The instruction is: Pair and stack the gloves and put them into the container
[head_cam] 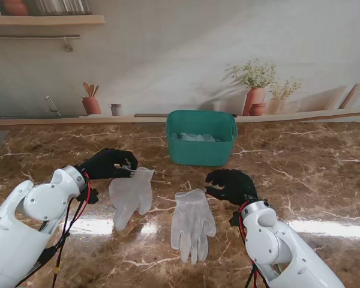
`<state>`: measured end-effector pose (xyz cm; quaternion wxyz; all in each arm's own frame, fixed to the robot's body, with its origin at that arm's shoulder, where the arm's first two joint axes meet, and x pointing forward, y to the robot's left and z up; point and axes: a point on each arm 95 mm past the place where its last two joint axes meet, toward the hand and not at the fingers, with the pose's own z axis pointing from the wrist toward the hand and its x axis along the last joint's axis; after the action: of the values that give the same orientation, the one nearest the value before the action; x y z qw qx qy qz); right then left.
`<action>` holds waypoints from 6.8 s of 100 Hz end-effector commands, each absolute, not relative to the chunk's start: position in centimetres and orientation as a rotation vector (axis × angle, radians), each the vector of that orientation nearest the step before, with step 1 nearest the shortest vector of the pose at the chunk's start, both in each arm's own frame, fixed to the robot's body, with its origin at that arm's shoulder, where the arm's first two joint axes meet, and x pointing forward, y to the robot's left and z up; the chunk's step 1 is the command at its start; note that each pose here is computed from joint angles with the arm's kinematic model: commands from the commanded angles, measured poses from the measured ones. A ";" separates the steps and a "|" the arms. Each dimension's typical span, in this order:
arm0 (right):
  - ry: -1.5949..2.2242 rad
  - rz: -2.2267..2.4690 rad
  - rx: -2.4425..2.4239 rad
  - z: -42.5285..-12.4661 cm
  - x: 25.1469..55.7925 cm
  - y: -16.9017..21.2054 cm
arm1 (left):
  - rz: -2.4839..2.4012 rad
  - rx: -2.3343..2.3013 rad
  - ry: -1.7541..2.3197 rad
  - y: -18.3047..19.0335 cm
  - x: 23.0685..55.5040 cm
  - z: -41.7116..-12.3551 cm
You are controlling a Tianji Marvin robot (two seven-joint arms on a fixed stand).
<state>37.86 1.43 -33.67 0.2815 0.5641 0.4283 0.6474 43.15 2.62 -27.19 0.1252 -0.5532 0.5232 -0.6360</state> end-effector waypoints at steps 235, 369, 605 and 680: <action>0.939 2.307 1.437 -26.8 31.7 5.9 | -2.202 -1.419 1.557 -6.8 35.7 -25.8; 1.353 2.218 1.473 -27.3 27.7 3.3 | -2.394 -1.617 1.781 -8.9 30.5 -28.4; 1.536 1.463 1.288 -37.3 43.2 7.0 | -1.661 -1.602 1.433 -6.3 39.5 -35.4; 1.796 1.215 1.140 -39.1 43.3 10.8 | -1.716 -1.532 1.288 -3.7 37.6 -32.8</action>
<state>44.42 11.02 -37.55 0.3514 0.4278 0.6866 0.4713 37.83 -3.80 -32.65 0.2487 -0.5619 0.4744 -0.6304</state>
